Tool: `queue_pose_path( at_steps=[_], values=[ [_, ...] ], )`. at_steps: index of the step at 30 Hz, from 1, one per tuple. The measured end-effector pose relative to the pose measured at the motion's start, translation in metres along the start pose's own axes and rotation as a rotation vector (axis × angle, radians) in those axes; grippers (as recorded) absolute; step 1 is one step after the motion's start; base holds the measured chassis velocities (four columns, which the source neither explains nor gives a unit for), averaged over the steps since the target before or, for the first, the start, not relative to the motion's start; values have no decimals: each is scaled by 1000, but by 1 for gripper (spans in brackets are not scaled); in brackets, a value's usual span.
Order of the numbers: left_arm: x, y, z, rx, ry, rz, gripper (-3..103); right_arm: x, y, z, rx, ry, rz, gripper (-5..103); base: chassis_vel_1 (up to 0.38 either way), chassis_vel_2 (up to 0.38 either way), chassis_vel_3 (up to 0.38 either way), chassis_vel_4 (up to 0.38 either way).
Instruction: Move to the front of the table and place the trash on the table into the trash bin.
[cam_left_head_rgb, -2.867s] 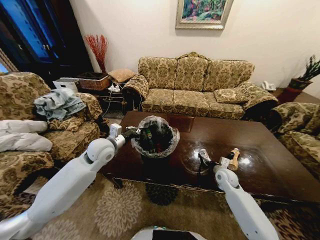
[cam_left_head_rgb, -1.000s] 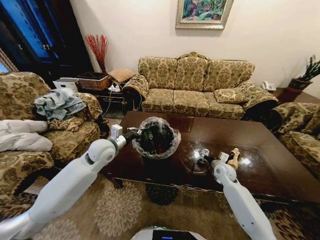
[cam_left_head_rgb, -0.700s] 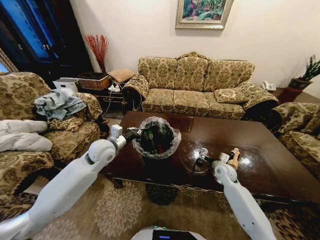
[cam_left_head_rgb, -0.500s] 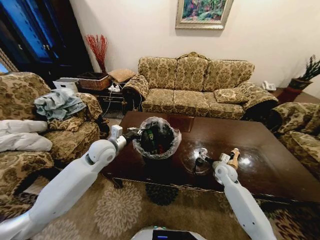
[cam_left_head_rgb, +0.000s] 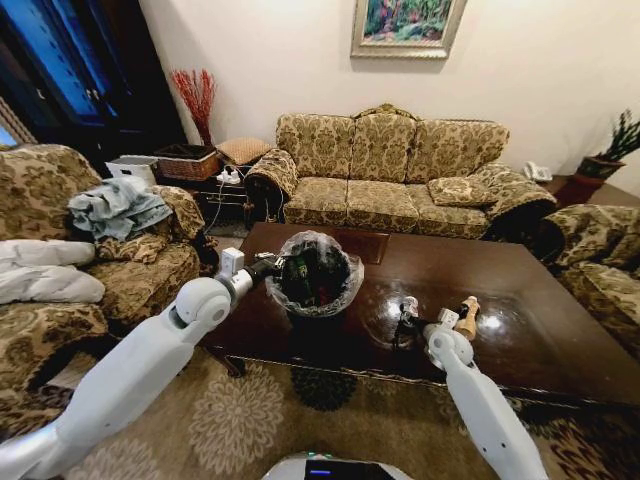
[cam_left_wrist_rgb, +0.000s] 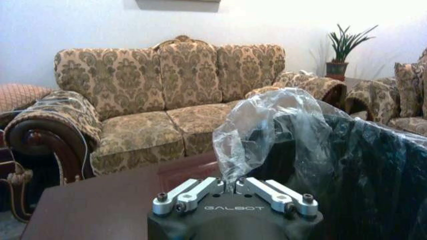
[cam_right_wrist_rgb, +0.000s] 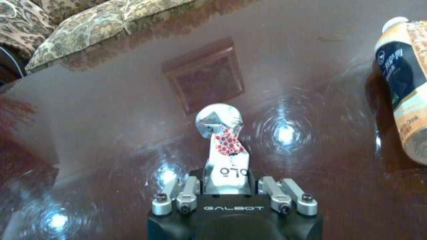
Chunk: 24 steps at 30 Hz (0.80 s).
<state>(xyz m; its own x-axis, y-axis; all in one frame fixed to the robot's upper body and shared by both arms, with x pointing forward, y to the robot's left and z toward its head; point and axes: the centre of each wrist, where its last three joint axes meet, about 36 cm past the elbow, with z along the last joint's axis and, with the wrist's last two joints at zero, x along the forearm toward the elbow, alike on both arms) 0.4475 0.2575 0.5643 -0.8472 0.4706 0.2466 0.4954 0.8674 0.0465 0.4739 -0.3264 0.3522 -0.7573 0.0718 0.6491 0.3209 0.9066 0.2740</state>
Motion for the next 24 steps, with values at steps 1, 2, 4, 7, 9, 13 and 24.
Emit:
queue_pose_path(
  at_steps=[1, 2, 4, 7, 9, 13, 24],
  values=[
    [0, 0, 0, 0, -3, -1, 3, 0, 0, 1, 1, -1, 0, 38, 0, 0, 0, 0],
    [0, 0, -1, 0, -7, -2, 3, 1, 0, 1, 2, -2, -1, 37, 0, 0, 0, 0],
    [0, 1, -1, 1, -10, -2, 3, 1, 1, 2, 2, -3, -1, 37, 0, 0, 0, 0],
    [0, 0, -1, 2, -12, -2, 3, 2, 1, 2, 3, -6, -3, 37, 0, 0, 0, 0],
    [0, 0, -1, 3, -14, 0, 3, 6, 2, 2, 4, -13, 0, 37, 0, 0, 0, 0],
    [0, -2, 0, 6, -17, 3, 3, 17, 5, -6, 6, -58, -2, 37, 0, 0, 0, 0],
    [-1, -3, -1, 2, -6, 2, 3, 130, 46, -94, 139, -449, -257, 35, 0, 0, 0, 0]
  ],
)
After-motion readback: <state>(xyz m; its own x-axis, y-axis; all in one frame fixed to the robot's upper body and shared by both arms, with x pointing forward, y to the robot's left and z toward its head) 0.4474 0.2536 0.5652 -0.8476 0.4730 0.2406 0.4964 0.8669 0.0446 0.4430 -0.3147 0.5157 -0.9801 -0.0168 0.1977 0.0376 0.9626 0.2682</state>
